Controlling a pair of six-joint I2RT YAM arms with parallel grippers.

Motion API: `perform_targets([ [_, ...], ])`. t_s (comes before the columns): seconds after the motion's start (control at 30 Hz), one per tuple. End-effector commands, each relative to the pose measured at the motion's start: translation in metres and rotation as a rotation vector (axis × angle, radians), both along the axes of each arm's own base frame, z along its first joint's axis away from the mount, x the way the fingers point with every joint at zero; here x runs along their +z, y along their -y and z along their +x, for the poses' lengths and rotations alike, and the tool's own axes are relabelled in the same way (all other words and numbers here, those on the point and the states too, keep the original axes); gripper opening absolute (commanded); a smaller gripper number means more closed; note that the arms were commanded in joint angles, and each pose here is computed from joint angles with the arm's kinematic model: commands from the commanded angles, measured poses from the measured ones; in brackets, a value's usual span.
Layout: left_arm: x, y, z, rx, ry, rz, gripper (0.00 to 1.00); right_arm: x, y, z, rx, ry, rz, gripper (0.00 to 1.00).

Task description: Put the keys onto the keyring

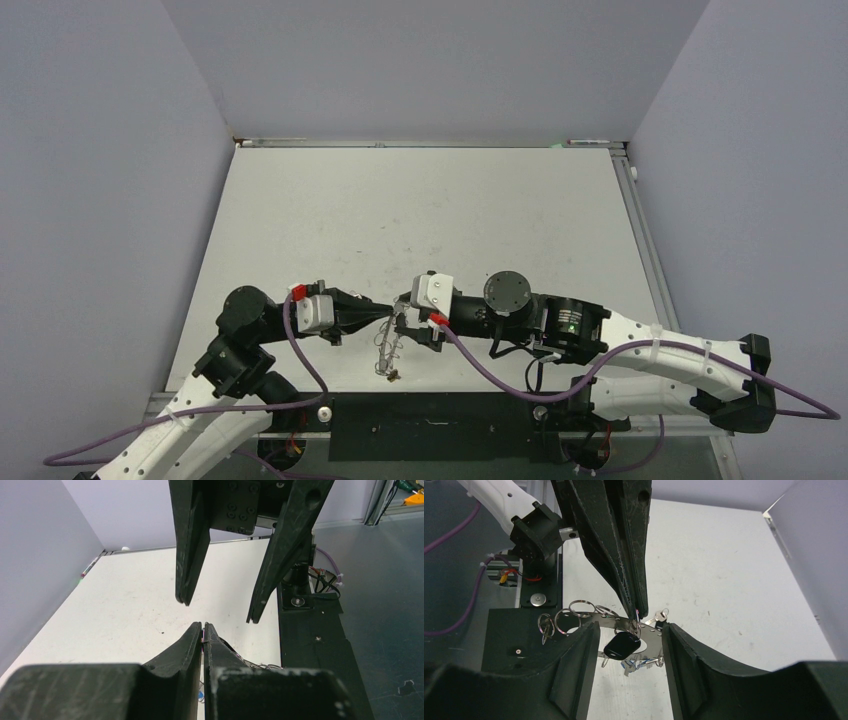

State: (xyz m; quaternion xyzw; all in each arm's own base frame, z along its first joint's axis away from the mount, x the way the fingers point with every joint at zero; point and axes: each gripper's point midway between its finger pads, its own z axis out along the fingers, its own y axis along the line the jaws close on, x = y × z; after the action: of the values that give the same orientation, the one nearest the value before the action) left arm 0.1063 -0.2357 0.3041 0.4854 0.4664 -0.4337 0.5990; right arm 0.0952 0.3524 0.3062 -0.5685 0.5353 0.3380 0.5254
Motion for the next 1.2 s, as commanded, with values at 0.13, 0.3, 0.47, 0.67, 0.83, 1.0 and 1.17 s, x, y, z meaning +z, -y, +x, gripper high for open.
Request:
perform_targets([
  [0.13,0.035,-0.003,-0.006,-0.026,0.06,-0.138,0.0,0.031,0.016,0.002,-0.053,0.023,0.145,0.5],
  [0.3,0.044,-0.006,-0.009,-0.035,0.064,-0.199,0.0,0.025,0.02,0.008,-0.084,0.006,0.159,0.44],
  [0.47,0.045,-0.007,-0.01,-0.041,0.059,-0.22,0.0,0.026,0.017,0.007,-0.056,-0.022,0.19,0.41],
  [0.67,0.047,-0.008,-0.013,-0.061,0.062,-0.238,0.0,0.029,0.014,0.009,-0.037,-0.032,0.205,0.4],
  [0.83,0.048,-0.008,-0.016,-0.072,0.065,-0.244,0.0,0.032,0.012,0.013,-0.021,-0.049,0.216,0.39],
  [1.0,0.048,-0.009,-0.017,-0.074,0.068,-0.244,0.0,0.038,0.005,0.013,0.007,-0.053,0.239,0.35],
  [1.17,0.047,-0.009,-0.016,-0.071,0.069,-0.241,0.0,0.038,-0.002,0.008,0.048,-0.064,0.237,0.33],
])
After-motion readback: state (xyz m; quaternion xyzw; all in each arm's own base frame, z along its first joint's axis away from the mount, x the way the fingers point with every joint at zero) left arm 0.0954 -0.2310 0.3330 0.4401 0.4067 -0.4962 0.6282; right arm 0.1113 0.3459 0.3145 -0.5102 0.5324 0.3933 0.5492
